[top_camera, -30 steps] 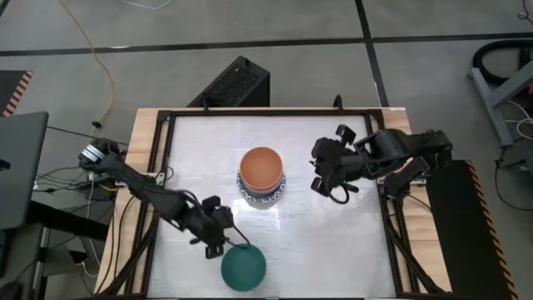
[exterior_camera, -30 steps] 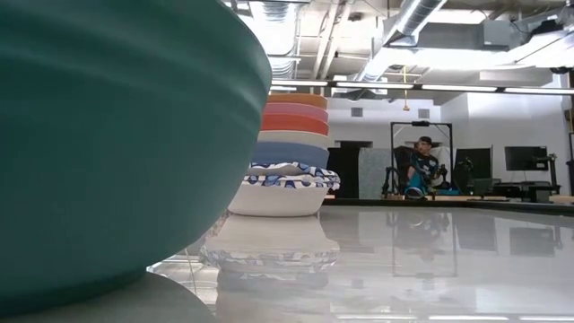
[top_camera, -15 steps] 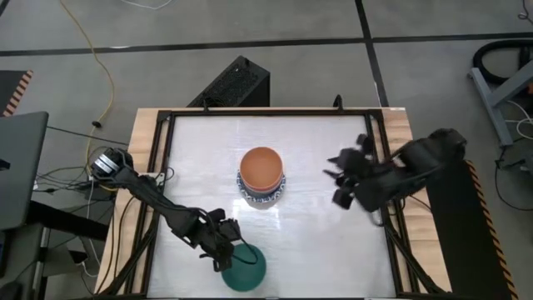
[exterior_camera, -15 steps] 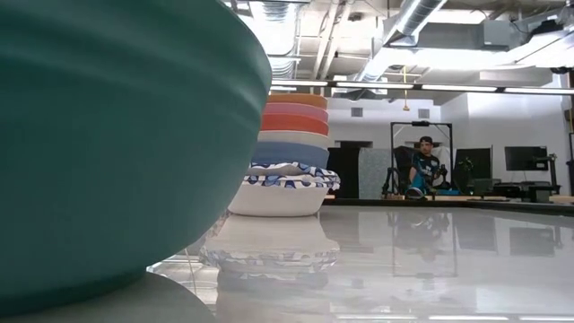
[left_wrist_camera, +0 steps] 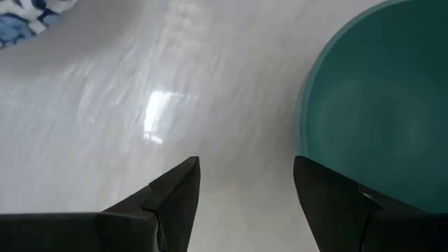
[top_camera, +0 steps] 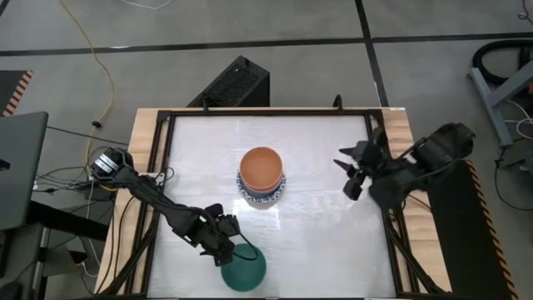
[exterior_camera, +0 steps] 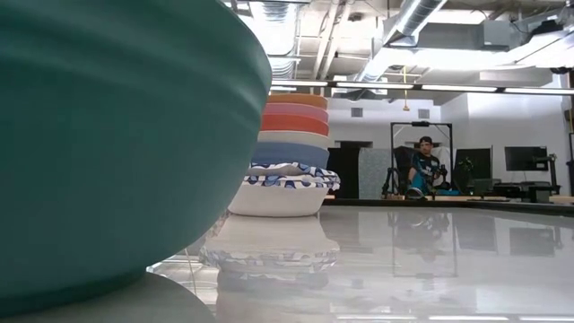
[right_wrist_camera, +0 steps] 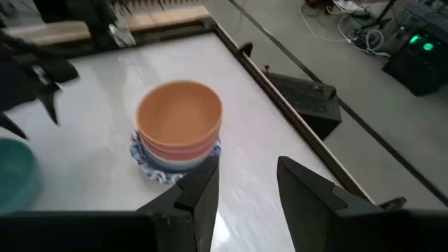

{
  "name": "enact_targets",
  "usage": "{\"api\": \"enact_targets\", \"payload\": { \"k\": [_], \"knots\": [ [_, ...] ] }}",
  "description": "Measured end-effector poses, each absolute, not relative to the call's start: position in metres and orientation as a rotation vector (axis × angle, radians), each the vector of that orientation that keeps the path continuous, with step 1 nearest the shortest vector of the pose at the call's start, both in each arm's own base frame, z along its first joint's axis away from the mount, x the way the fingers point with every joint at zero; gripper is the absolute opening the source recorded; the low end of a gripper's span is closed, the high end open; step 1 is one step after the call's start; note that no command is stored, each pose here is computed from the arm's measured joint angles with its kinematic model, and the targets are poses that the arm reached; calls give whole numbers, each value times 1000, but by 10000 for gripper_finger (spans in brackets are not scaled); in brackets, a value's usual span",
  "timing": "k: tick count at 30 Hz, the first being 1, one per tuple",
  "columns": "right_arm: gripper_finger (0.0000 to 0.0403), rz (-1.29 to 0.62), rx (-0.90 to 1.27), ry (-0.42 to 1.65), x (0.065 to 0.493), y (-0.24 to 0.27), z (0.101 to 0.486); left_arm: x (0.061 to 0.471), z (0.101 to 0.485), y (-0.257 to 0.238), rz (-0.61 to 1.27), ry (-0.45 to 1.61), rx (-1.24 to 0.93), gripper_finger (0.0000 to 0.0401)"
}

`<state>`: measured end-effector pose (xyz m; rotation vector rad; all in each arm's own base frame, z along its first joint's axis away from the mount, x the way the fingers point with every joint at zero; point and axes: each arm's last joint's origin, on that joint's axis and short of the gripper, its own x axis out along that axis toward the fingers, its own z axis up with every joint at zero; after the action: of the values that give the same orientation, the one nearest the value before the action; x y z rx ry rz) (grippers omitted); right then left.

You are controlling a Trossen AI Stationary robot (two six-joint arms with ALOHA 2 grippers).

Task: Nest bowls inside each other
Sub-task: Stack the green bowl on top of the orange bowl

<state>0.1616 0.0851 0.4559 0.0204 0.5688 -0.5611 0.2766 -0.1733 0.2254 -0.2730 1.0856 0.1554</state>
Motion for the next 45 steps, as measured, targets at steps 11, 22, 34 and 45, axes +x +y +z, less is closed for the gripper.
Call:
{"api": "enact_targets", "payload": {
  "k": [11,22,34,45],
  "knots": [
    [166,-575,25,615,167,89,439,280,226,-177,141,1057,-336,219],
    [166,-619,59,482,144,71,455,280,226,-177,120,1073,-327,219],
    [166,-442,-81,364,109,57,481,279,226,-178,79,1104,-338,219],
    [166,-375,169,333,55,22,476,281,225,-174,79,1120,-340,219]
  ]
}}
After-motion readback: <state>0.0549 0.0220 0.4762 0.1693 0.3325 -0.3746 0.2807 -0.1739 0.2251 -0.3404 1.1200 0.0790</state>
